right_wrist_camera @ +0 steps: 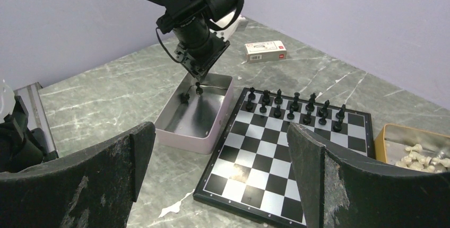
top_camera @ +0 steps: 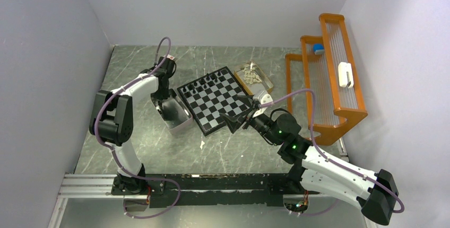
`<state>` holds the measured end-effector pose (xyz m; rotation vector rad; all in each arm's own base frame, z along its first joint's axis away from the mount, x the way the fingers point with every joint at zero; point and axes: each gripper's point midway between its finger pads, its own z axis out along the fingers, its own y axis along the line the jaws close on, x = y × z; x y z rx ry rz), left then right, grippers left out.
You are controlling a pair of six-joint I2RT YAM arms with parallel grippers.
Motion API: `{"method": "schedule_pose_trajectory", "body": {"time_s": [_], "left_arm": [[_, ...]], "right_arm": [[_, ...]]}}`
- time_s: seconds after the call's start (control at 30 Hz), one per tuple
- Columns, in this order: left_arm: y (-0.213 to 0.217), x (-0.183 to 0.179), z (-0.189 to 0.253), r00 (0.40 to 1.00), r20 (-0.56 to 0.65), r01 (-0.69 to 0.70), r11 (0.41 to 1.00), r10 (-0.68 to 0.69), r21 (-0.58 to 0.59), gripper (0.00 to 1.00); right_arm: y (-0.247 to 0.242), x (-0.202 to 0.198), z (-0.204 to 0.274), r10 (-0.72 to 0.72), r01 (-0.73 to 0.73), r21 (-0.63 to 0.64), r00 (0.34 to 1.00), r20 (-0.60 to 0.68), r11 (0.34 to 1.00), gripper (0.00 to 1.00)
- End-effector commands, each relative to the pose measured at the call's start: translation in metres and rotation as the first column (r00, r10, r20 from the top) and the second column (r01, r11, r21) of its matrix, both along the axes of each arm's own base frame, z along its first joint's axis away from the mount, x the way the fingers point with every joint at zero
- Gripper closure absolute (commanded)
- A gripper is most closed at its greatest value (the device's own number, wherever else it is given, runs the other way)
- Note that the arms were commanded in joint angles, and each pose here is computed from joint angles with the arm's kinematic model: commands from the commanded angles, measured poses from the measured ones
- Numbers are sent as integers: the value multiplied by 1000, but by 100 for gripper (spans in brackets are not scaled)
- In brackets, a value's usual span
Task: Set up the chess pieces on the board
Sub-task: Pick up the chess piece from the storage box.
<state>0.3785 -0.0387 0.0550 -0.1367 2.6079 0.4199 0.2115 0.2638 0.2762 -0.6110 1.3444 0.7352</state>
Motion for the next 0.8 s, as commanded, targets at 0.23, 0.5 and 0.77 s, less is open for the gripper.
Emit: {"method": "schedule_pose_trajectory", "body": {"time_s": [0.23,0.5,0.77], "left_arm": [[-3,5,-12,1000,2,-19,994,19,-111,71],[1,4,-15,999,-13,-34,994,33,-101,71],[3,2,-22,999,-27,-44,994,42,-97,72]], "right_arm": [[-3,-2,9,-5,4,25,1000,24,1000,0],[-4,-1,9,-6,6,24,1000,26,1000,0],[-5,-2,9,-8,7,27,1000,27,1000,0]]}}
